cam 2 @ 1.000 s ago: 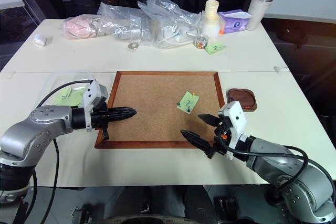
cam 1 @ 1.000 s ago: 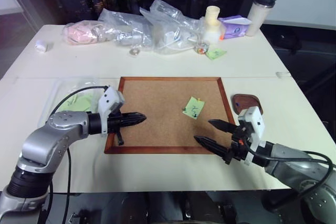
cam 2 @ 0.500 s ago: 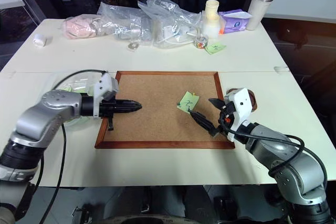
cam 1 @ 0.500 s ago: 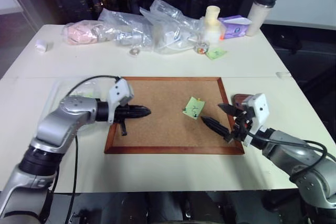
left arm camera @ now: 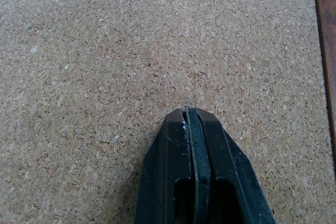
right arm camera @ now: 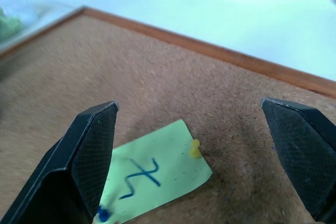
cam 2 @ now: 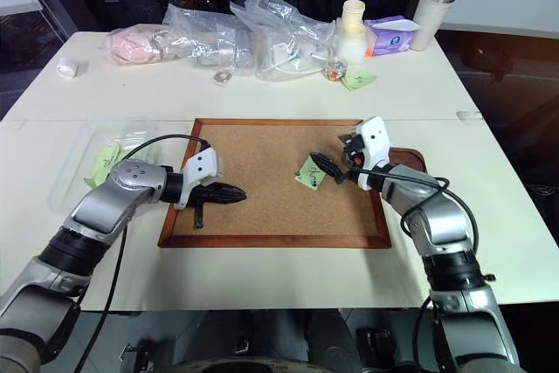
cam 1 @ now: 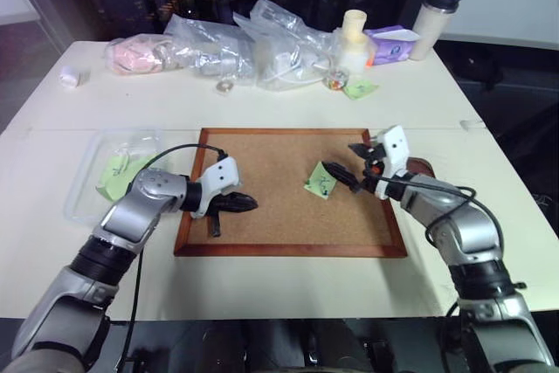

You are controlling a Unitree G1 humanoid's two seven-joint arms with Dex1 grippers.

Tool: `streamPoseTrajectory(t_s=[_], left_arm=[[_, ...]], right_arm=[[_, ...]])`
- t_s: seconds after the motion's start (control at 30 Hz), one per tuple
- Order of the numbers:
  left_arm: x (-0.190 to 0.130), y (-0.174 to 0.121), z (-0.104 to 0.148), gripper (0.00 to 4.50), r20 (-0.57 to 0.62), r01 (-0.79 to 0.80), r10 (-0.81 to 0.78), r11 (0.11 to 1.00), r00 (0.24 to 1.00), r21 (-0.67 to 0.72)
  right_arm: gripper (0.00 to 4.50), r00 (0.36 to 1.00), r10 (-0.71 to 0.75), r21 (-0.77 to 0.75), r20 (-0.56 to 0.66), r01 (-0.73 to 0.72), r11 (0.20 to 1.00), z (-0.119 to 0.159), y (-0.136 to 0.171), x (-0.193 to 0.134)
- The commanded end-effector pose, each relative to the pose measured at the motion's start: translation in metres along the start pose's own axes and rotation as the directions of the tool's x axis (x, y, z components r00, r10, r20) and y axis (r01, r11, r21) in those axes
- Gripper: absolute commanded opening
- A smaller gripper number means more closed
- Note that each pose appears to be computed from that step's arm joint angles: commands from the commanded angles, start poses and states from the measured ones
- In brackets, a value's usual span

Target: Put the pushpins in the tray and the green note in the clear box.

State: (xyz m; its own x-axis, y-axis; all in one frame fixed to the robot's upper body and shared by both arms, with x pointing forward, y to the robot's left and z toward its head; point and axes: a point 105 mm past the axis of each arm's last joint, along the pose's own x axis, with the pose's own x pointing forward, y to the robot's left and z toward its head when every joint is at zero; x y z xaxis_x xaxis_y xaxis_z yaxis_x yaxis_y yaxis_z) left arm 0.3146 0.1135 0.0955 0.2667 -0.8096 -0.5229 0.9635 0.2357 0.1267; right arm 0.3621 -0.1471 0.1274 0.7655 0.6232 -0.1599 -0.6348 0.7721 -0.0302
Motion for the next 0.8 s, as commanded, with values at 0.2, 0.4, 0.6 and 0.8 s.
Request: streamPoseTrajectory(t_s=[0.2,0.4,0.6,0.8], left_arm=[[0.005,-0.009,-0.019,0.07,-0.061,0.010,-0.013,0.999,0.998,-0.053],[0.001,-0.017,-0.022,0.00,-0.063,0.017,-0.021,0.998,0.998,-0.068],[0.001,-0.017,-0.023,0.00,-0.074,0.008,-0.013,0.998,0.997,-0.065],[0.001,-0.016,-0.022,0.00,-0.075,0.007,-0.011,0.998,0.997,-0.061]], right_arm=[[4.50,0.999,0.032,-0.035,-0.005,-0.033,0.999,-0.004,-0.011,0.011],[3.64,1.000,0.020,-0.027,0.002,-0.020,0.999,-0.008,-0.017,0.013],[0.54,1.000,0.029,-0.039,0.010,-0.028,0.999,-0.009,-0.015,0.015],[0.04,0.999,0.031,-0.114,-0.012,-0.032,0.993,-0.012,-0.014,0.013]])
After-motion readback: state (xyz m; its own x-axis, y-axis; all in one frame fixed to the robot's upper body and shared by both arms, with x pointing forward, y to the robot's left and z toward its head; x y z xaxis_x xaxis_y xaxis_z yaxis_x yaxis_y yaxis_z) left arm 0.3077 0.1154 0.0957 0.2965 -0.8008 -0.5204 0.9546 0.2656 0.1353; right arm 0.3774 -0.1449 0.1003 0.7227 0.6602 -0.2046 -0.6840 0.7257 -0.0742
